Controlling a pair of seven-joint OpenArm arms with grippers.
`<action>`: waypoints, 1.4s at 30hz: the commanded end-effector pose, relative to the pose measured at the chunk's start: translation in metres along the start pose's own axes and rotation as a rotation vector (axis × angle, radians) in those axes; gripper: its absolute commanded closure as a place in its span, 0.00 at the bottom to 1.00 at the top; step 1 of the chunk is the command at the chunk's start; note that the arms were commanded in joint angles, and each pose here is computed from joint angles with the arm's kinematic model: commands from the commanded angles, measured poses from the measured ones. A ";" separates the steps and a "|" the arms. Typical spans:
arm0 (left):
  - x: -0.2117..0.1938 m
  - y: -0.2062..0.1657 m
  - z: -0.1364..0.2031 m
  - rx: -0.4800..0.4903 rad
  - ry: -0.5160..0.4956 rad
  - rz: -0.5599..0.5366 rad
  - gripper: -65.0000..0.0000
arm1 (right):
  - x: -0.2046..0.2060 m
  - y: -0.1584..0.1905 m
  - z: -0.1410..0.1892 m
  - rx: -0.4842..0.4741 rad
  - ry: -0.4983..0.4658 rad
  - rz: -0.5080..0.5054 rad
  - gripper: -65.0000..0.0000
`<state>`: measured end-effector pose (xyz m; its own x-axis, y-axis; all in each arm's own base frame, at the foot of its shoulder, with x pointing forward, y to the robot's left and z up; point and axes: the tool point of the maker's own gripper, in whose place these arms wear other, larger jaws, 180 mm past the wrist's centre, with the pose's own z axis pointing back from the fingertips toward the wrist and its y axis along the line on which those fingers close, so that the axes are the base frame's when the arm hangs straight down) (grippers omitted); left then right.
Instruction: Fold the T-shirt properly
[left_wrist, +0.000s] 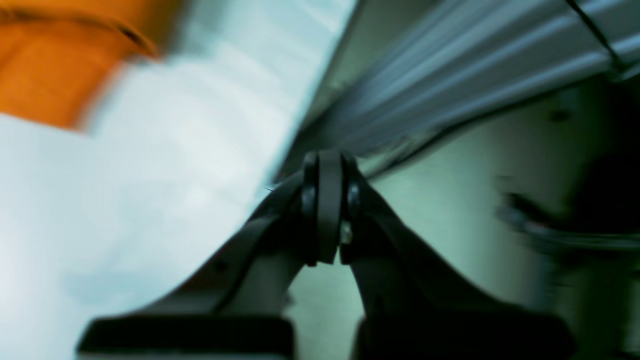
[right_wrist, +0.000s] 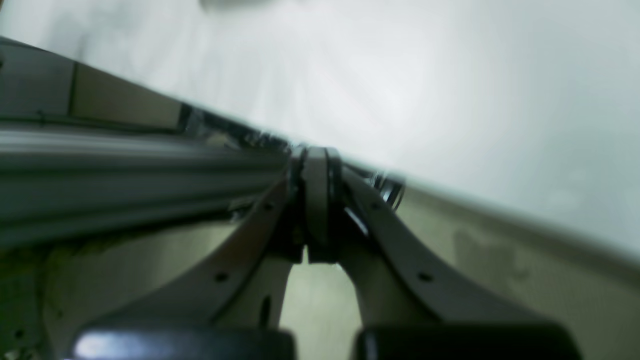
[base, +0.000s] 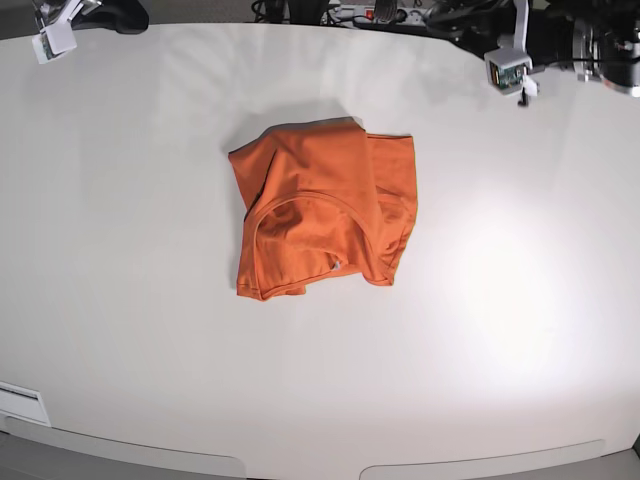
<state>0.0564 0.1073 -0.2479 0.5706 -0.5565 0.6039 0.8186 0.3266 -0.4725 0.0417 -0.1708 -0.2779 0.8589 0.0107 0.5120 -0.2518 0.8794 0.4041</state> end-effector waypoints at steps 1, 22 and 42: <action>-0.005 -0.012 0.001 -0.035 0.013 0.024 1.00 | -0.003 0.007 0.006 0.015 0.004 -0.006 1.00; -0.251 0.010 -0.099 0.099 0.208 0.801 1.00 | -0.228 -0.048 -0.053 -0.041 0.489 -0.378 1.00; -0.260 0.136 -0.258 0.581 0.086 0.732 1.00 | -0.226 -0.076 -0.271 -0.217 0.515 0.120 1.00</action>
<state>0.0039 0.0932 -0.6347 0.9700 -0.1048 0.2192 0.1721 0.9331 -0.3158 -0.0105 -0.1073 -0.6305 0.9509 0.2979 0.0840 -0.3083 0.9355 0.1728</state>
